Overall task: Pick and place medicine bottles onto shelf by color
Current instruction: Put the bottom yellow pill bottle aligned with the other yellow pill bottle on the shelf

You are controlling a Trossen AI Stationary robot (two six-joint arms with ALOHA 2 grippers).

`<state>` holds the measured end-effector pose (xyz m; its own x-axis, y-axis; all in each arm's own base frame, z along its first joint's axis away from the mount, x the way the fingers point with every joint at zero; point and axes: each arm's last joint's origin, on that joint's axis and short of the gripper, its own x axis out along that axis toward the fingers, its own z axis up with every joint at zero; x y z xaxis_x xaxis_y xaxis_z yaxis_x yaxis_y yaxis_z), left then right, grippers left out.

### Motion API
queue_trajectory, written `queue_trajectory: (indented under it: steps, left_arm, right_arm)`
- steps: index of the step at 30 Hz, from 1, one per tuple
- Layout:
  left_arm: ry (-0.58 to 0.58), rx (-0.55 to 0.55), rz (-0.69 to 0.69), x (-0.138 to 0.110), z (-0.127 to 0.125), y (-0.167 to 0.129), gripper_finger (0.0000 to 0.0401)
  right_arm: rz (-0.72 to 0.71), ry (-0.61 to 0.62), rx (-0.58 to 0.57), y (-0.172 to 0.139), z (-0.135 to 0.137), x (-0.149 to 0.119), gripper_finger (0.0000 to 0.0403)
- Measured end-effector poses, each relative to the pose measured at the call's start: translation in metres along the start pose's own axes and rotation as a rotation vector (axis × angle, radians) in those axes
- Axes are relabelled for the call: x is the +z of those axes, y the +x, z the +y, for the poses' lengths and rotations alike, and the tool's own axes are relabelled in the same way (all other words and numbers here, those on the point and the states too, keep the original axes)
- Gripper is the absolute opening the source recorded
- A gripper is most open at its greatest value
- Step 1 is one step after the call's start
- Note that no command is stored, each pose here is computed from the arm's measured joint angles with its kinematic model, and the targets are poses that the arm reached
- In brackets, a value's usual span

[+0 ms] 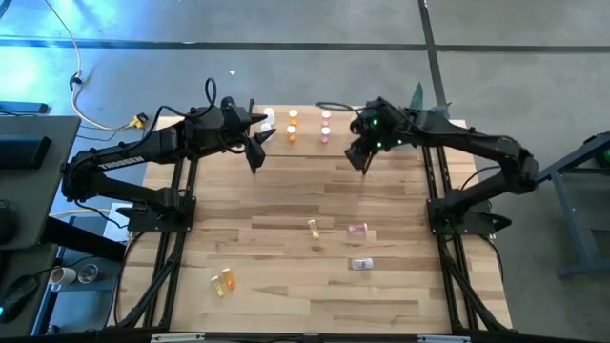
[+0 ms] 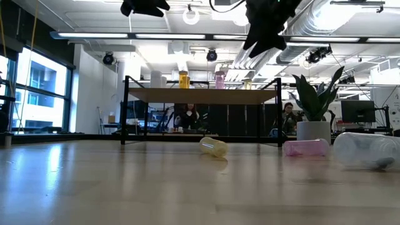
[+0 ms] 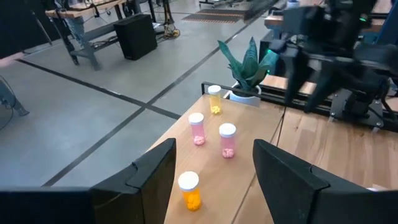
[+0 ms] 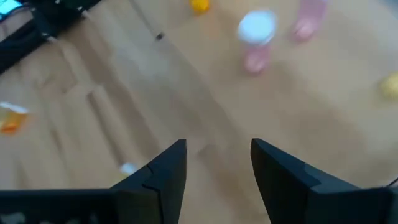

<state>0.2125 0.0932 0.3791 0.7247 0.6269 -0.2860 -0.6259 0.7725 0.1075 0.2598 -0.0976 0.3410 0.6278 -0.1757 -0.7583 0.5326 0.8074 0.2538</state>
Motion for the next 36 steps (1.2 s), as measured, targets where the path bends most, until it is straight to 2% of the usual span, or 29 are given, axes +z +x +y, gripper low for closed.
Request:
queue_trajectory:
  steps: [8,13,20,25,31,36]
  left_arm:
    - [0.046,-0.028,0.061,-0.006,-0.001,-0.001,0.0204]
    - [0.051,-0.11,0.115,-0.011,-0.002,-0.003,0.0204]
    - [-0.014,-0.247,0.175,-0.016,-0.005,-0.008,0.0204]
    - [-0.044,-0.327,0.26,-0.024,-0.011,-0.013,0.0204]
    - [-0.022,-0.383,0.403,-0.036,-0.023,-0.025,0.0204]
    - [-0.006,-0.393,0.501,-0.045,-0.036,-0.035,0.0204]
  right_arm:
    - [0.105,0.129,0.079,0.011,0.049,-0.023,0.017]
    - [0.121,0.192,0.051,0.016,0.076,-0.038,0.017]
    - [0.144,0.266,0.002,0.028,0.108,-0.061,0.017]
    - [0.143,0.275,-0.004,0.042,0.129,-0.075,0.017]
    - [0.065,0.249,0.078,0.06,0.155,-0.08,0.017]
    - [0.039,0.252,0.132,0.073,0.167,-0.081,0.017]
